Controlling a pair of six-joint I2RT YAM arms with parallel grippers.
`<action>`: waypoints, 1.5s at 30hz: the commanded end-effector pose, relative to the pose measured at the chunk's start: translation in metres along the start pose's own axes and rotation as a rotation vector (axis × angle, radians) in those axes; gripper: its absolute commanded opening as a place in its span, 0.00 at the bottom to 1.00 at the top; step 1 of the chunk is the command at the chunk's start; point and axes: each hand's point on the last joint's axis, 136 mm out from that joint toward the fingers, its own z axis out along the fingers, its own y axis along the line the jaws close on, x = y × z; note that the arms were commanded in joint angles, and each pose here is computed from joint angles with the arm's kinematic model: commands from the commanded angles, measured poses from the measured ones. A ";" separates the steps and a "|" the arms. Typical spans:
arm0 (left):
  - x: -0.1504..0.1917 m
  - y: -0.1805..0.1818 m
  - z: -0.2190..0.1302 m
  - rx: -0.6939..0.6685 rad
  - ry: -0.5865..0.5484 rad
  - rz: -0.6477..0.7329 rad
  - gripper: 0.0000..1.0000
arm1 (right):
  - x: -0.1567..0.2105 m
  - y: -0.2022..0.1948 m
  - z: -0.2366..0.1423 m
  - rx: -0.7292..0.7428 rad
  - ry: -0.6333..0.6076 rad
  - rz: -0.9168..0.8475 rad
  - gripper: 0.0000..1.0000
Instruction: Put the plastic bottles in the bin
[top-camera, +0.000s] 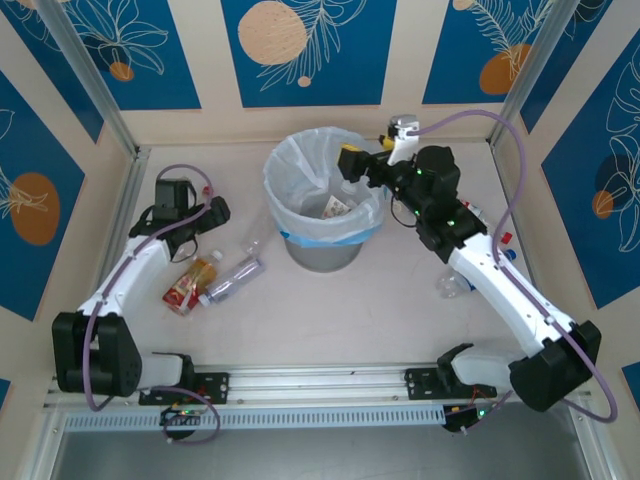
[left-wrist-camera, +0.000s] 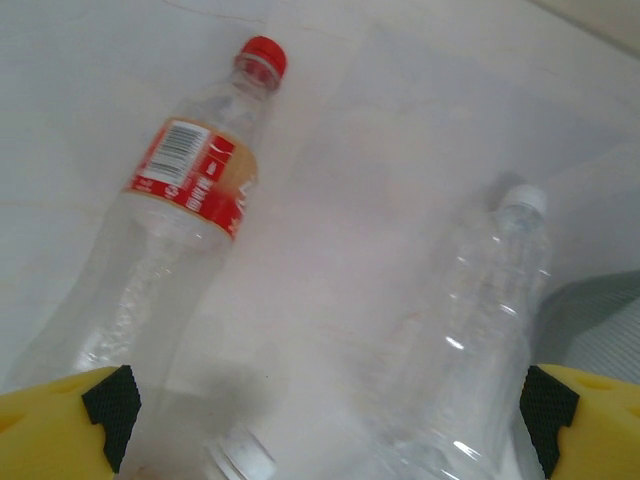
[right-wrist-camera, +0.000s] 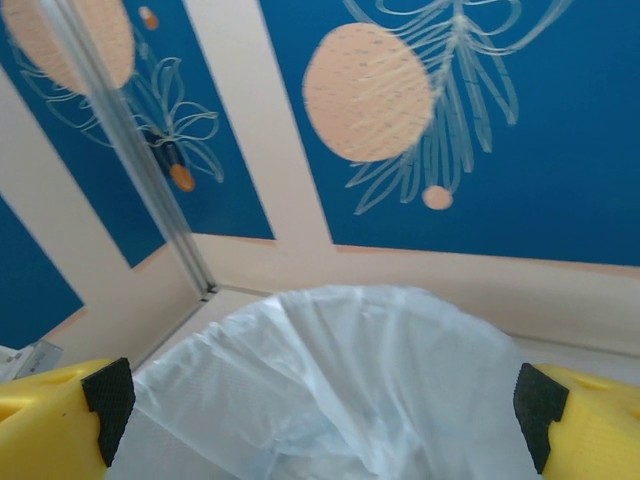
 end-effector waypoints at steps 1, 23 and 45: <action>-0.011 0.017 0.002 -0.115 -0.002 0.063 0.99 | 0.013 -0.025 -0.018 0.095 0.030 0.048 0.99; -0.007 0.058 0.085 -0.182 0.330 0.247 0.99 | 0.103 -0.138 -0.098 0.505 0.139 0.403 0.99; -0.041 0.044 0.147 -0.159 0.503 0.328 0.99 | 0.106 -0.143 -0.113 0.549 0.151 0.429 1.00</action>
